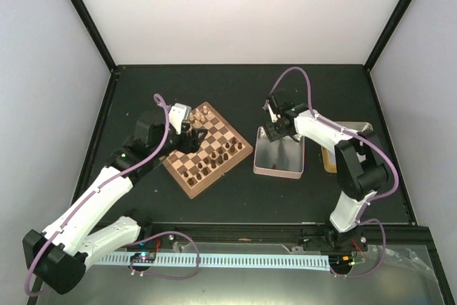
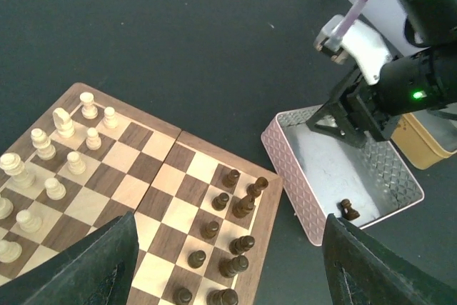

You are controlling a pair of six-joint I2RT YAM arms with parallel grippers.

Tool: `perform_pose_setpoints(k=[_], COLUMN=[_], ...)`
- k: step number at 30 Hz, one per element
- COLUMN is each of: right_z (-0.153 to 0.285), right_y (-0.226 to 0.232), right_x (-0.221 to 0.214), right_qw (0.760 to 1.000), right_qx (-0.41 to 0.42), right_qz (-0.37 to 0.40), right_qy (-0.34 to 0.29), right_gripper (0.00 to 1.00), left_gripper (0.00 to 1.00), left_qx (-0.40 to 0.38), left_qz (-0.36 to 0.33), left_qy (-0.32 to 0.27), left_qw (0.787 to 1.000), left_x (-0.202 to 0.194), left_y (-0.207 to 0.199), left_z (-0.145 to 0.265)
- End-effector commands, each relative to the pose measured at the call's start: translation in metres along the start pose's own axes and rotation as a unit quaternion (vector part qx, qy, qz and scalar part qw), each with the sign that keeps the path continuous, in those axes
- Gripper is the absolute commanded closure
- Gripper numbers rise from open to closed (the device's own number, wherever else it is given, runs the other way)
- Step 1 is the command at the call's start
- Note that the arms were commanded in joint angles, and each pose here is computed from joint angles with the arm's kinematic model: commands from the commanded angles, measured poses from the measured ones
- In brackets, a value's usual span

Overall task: Set up the chess pieces on the board
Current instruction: Adjust the storage box at the center of the board.

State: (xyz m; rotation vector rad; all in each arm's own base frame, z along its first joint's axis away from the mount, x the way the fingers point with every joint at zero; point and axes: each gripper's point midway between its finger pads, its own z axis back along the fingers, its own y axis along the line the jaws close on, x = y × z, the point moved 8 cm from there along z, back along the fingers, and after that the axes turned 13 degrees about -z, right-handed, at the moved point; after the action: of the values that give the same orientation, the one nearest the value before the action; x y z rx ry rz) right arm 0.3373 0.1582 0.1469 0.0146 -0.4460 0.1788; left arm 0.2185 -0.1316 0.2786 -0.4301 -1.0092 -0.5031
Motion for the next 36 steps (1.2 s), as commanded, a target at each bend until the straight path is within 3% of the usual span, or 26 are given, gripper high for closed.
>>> perform_pose_setpoints(k=[1,9,16,25,36], right_z=[-0.013,-0.03,-0.033,-0.023,-0.012], right_y=[-0.001,-0.008,-0.034,-0.056,-0.064], right_x=[0.012,0.028,0.022,0.004,-0.031], right_qw=[0.998,0.997,0.991,0.974,0.959], right_qx=[-0.014,-0.055,-0.131,-0.187,-0.199], right_qz=[0.056,0.052,-0.021,-0.123,-0.201], right_qy=[-0.008,-0.022,-0.033,-0.043,-0.024], right_gripper=[0.31,0.37,0.64,0.88,0.92], left_gripper=[0.28,0.27,0.28,0.28,0.28], left_qx=[-0.01,0.0,0.012,0.013,0.008], left_qz=[-0.016,-0.027,-0.027,-0.025,-0.022], left_qy=[-0.053,-0.066,-0.072,-0.075,-0.076], left_qw=[0.998,0.997,0.997,0.997,0.997], left_x=[0.029,0.035,0.034,0.032,0.031], left_y=[-0.003,-0.002,-0.001,-0.001,-0.002], left_z=[0.009,0.014,0.02,0.022,0.022])
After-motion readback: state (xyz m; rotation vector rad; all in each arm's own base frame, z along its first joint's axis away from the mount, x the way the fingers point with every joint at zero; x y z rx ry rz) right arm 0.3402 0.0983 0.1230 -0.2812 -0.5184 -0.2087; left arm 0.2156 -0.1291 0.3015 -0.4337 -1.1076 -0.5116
